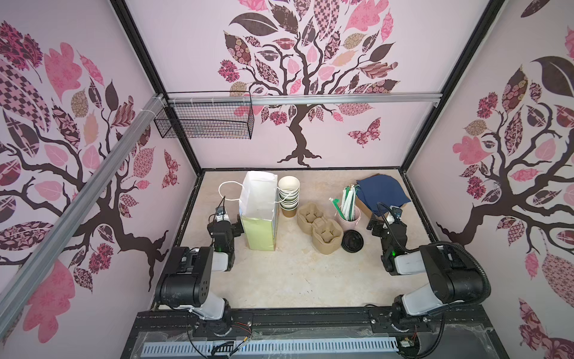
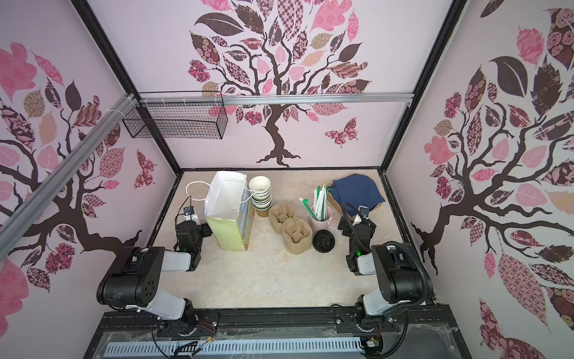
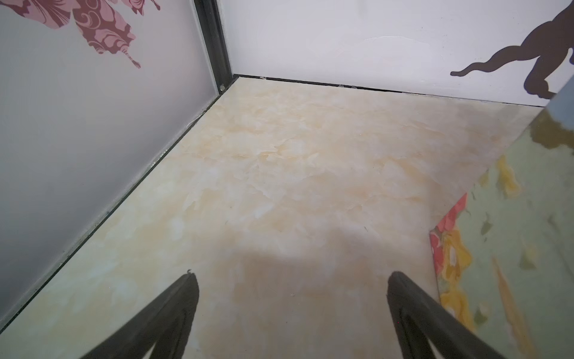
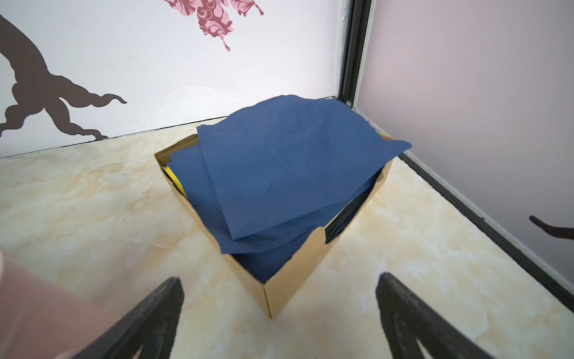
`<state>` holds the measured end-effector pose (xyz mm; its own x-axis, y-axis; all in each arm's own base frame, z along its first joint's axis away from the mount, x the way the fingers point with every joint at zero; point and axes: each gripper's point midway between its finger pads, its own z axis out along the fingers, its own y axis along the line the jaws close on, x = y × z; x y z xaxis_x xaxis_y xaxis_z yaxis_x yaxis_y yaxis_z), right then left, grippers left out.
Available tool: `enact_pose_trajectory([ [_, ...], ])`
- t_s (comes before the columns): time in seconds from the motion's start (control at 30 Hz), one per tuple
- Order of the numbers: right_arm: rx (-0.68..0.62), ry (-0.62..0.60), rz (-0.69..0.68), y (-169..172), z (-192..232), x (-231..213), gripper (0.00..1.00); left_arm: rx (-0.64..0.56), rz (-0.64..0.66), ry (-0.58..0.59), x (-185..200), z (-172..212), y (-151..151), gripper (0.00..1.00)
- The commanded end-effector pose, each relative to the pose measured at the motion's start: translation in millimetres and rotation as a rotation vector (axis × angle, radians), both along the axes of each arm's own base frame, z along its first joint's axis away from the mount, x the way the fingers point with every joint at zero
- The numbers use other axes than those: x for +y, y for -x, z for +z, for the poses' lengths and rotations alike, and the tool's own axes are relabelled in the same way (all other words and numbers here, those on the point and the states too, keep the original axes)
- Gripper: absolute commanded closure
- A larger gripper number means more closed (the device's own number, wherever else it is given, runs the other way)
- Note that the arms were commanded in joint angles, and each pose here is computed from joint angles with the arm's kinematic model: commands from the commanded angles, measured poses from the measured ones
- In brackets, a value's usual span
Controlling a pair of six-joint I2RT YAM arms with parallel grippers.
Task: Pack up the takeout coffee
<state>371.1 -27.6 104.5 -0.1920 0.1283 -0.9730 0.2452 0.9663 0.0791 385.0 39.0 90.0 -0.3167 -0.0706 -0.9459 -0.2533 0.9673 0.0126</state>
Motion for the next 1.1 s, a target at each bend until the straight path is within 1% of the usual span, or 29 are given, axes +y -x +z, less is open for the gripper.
enact_pose_trajectory([
  [0.0,-0.032,0.000,-0.001,-8.2,8.6,2.0,0.00,-0.039,0.004,-0.010,1.9,12.9,-9.9,0.02],
  [0.27,-0.035,0.000,-0.001,-8.3,9.6,1.8,0.00,-0.043,0.004,-0.011,2.1,13.3,-9.9,0.02],
  [0.4,-0.036,0.001,-0.001,-8.5,9.4,1.9,0.00,-0.064,0.005,-0.011,2.4,15.1,-11.4,0.02],
  [0.57,-0.034,0.002,-0.001,-8.5,8.9,1.8,0.00,-0.041,0.005,-0.009,2.4,13.0,-10.5,0.02],
  [1.07,-0.039,-0.005,0.002,-7.9,10.1,2.5,0.00,-0.046,0.006,-0.006,2.6,14.1,-10.0,0.02],
])
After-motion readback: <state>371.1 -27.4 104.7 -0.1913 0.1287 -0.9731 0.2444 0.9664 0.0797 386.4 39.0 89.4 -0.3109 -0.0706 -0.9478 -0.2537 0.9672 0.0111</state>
